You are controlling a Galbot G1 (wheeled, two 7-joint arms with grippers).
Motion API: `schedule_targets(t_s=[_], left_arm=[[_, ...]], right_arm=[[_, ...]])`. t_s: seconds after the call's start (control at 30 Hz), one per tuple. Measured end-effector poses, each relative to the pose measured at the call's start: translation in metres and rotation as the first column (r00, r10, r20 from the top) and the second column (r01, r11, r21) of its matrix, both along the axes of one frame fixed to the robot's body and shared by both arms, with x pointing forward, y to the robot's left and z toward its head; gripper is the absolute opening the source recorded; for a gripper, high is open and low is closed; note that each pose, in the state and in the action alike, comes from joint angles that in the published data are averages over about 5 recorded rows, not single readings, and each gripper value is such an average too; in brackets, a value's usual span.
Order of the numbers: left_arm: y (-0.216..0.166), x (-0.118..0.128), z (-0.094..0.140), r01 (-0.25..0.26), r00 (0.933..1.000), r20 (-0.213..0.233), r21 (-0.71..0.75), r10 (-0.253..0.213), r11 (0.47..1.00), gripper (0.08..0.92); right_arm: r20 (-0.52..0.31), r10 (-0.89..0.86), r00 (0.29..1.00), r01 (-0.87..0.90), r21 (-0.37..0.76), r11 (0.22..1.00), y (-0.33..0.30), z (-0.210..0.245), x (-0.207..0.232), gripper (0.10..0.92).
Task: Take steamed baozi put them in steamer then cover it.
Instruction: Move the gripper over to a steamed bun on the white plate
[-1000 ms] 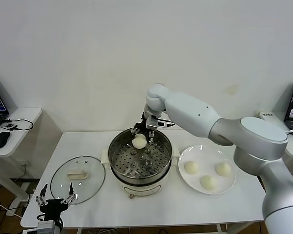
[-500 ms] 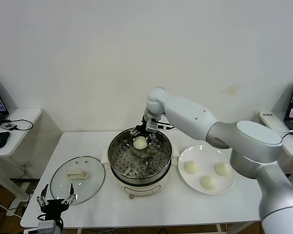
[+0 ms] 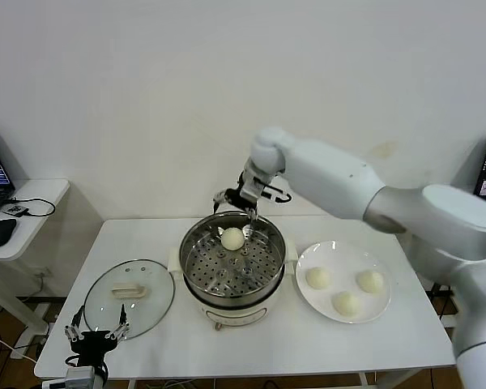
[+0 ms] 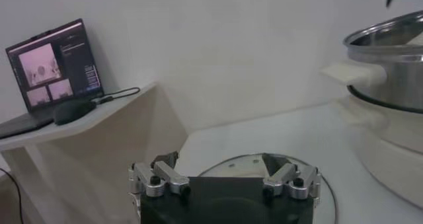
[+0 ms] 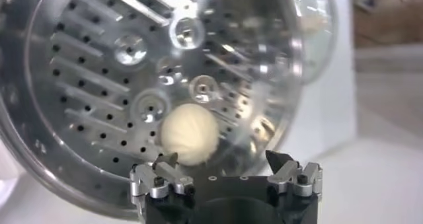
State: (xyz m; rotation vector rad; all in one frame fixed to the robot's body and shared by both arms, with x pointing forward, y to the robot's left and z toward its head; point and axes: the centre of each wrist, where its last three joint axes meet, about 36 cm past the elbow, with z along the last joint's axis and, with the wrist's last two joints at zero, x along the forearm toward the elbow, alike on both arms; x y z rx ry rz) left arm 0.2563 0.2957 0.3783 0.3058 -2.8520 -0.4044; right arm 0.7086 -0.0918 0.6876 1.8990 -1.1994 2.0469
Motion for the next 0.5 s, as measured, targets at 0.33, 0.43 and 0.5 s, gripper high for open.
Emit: schedule_targets(t_s=[0.33,0.43,0.5], left_arm=[[0.005,0.000,0.003,0.016,0.9998,-0.008,0.004,-0.016,1.000,0.823],[0.004,-0.001,0.005,0.024,0.9997,-0.011,-0.001,-0.024,1.000,0.823],[0.003,-0.001,0.005,0.028,0.9995,-0.015,-0.003,-0.028,1.000,0.823]], right_arm=[[-0.180,-0.469,0.865,0.466,-0.062,0.883,-0.083,0.020,-0.026,0.823],[-0.200,-0.550,0.811,0.542,-0.099,0.834,-0.108,0.012,-0.035,0.823],[-0.210,-0.595,0.775,0.584,-0.121,0.803,-0.125,0.004,-0.041,0.823]])
